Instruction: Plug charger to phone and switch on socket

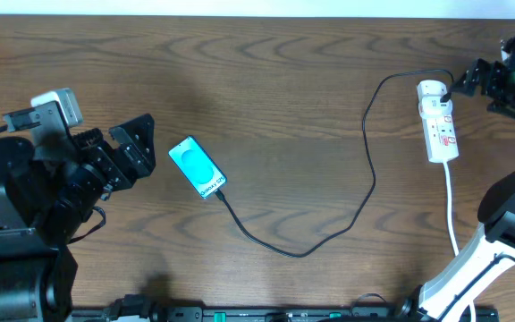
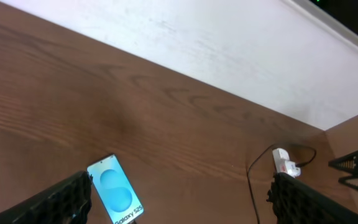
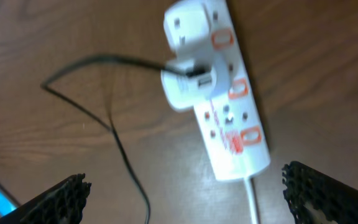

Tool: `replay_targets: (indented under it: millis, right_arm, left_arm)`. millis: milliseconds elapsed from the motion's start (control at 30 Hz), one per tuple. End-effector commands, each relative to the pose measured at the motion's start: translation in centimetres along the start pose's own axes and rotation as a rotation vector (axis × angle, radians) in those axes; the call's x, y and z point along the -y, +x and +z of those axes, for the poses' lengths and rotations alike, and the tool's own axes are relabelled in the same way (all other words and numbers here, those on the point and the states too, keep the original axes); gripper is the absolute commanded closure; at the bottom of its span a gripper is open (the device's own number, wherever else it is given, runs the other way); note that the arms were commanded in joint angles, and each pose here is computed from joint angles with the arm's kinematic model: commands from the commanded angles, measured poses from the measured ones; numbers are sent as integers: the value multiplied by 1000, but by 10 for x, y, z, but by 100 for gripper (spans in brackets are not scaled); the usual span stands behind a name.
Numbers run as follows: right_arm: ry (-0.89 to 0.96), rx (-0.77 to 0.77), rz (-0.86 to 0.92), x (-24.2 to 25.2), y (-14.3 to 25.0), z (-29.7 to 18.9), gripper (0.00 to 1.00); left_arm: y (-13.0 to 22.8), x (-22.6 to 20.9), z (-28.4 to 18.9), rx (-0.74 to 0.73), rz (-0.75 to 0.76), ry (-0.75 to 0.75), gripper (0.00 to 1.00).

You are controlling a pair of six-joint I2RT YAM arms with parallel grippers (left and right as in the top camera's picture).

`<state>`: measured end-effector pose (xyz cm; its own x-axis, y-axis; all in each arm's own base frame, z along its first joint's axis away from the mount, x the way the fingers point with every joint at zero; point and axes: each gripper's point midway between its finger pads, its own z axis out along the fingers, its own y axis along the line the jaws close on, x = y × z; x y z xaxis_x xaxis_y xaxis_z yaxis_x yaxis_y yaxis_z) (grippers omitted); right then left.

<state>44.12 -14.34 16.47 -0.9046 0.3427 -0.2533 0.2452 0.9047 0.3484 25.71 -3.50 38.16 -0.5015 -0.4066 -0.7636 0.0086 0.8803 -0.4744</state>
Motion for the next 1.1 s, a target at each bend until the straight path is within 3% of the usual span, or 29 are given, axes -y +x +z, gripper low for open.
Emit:
replay_targets:
  millis: [0,567,1067]
  right_arm:
    - [-46,46,-44,2,-12,-3,1]
    - [-199,-51,-32,13,-8,64,1]
    - [-219,-117,-16,18,5,83,1]
  left_arm:
    - [-3,-3,2,2,18,-16,8]
    - [0,-7,12,-34,6,-31,8]
    - [1,-8,13,-38,5,-32,8]
